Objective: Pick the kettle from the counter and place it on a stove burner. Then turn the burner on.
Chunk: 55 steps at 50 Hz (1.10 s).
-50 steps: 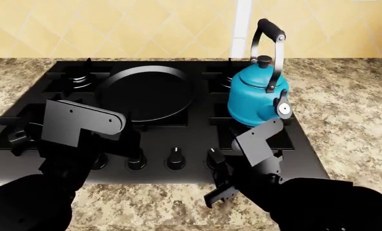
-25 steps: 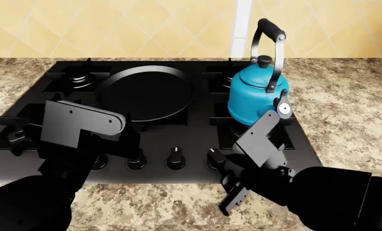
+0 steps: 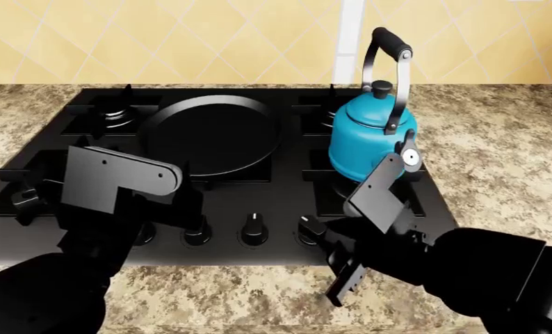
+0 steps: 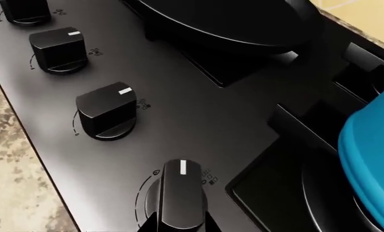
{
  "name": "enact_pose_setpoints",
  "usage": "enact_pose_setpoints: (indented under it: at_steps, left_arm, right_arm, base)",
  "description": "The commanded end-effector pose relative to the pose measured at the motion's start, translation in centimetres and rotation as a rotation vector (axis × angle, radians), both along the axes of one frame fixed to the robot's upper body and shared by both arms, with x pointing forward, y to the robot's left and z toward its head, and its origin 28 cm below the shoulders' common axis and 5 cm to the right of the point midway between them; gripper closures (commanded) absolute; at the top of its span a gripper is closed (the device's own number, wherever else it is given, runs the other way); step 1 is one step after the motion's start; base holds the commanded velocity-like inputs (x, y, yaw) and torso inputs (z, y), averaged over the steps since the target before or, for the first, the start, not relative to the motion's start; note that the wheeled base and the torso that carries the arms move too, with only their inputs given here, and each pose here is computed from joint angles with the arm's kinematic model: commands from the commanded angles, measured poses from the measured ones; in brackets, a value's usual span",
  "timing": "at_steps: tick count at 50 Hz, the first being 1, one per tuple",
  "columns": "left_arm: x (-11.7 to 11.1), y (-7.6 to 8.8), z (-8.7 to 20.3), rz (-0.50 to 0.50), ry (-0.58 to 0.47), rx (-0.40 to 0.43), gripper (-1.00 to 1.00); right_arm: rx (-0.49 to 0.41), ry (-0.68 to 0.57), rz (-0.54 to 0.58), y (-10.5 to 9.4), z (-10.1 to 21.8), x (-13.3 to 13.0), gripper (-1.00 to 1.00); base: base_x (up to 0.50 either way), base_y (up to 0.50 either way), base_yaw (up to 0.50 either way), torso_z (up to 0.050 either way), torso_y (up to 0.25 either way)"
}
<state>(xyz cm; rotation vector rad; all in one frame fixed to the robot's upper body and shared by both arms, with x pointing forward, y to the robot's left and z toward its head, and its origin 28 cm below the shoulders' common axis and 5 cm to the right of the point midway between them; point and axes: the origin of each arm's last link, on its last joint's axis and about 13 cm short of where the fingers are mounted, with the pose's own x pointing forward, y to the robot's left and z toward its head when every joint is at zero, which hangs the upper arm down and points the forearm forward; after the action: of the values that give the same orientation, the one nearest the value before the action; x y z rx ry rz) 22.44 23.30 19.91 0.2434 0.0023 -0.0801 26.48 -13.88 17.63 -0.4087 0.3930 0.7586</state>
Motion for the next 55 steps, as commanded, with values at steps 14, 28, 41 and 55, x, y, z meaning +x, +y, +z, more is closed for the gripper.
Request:
enact_pose_setpoints:
  at_steps: [14, 28, 41, 55]
  left_arm:
    - [0.2, -0.1, 0.0, -0.004, -0.003, -0.014, -1.0]
    - [-0.2, -0.3, 0.7, -0.015, -0.027, -0.015, -1.0]
    - [-0.5, -0.1, 1.1, -0.008, -0.036, -0.014, -1.0]
    - [-3.7, 0.7, 1.1, 0.012, -0.057, -0.028, -1.0]
  right_arm:
    - [0.03, -0.236, -0.106, -0.1, 2.4, -0.2, -1.0]
    - [0.057, -0.313, -0.068, 0.5, 5.4, -3.9, -1.0]
    - [0.034, -0.386, -0.129, -0.9, 8.6, -6.5, -1.0]
    - [0.063, -0.42, -0.198, -2.0, 9.0, -8.5, -1.0]
  base:
    - [0.0, 0.0, 0.0, 0.0, 0.0]
    - [0.0, 0.0, 0.0, 0.0, 0.0]
    - [0.0, 0.0, 0.0, 0.0, 0.0]
    - [0.0, 0.0, 0.0, 0.0, 0.0]
